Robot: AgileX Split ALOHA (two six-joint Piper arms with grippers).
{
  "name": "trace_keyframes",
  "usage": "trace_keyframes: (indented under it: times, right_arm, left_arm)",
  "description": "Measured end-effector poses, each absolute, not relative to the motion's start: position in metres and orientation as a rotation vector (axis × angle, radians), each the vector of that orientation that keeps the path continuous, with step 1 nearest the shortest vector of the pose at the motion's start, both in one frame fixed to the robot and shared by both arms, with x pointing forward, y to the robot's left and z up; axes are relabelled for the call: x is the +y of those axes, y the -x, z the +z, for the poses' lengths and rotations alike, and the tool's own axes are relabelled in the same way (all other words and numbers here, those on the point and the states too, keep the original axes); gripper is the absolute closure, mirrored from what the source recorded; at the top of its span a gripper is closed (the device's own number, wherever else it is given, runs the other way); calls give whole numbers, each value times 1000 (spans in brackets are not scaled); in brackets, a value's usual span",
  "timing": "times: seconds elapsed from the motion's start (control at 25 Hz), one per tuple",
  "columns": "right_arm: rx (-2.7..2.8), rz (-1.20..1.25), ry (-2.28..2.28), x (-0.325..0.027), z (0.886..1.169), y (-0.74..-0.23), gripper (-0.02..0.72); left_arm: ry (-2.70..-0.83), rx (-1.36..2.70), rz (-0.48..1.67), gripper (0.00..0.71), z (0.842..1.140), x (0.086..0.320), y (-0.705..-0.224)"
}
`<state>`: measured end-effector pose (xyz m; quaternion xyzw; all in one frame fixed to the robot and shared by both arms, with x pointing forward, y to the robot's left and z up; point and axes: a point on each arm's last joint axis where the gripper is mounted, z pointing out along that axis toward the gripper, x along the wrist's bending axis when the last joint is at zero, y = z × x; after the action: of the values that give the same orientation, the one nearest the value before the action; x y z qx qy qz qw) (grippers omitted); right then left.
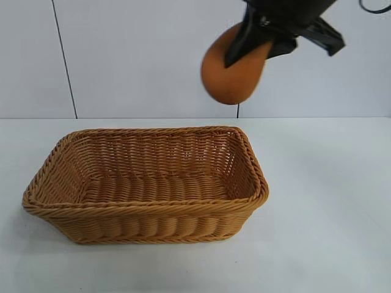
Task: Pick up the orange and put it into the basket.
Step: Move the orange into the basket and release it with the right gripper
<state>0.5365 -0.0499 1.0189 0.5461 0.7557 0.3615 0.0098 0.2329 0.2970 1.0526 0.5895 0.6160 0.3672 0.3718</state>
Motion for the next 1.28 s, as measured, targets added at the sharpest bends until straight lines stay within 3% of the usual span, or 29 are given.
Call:
trace_keyframes:
  times: [0.4, 0.52, 0.64, 0.8, 0.84, 1.0, 1.28]
  right_arm:
    - [2339, 1042, -1736, -18, 930, -554, 658]
    - [2356, 1010, -1746, -18, 922, -553, 658]
    - [2355, 1020, -1742, -16, 925, -555, 556]
    - [2370, 1022, -1740, -13, 930, -556, 244]
    - [2374, 1026, -1736, -12, 933, -557, 204]
    - [2430, 1029, -1694, -5, 956, -561, 150]
    - [2624, 807, -1532, -8, 1019, -576, 146]
  left_arm:
    - [-1511, 1579, 941, 185, 1053, 297, -233]
    - [-1511, 1579, 941, 185, 1053, 297, -233]
    - [-1511, 1579, 941, 185, 1053, 297, -233]
    - [-1511, 1579, 941, 185, 1053, 297, -233]
    - [-1511, 1579, 941, 185, 1053, 297, -233]
    - [-1511, 1579, 941, 185, 1053, 297, -233]
    - [-1511, 1579, 941, 185, 1053, 297, -233]
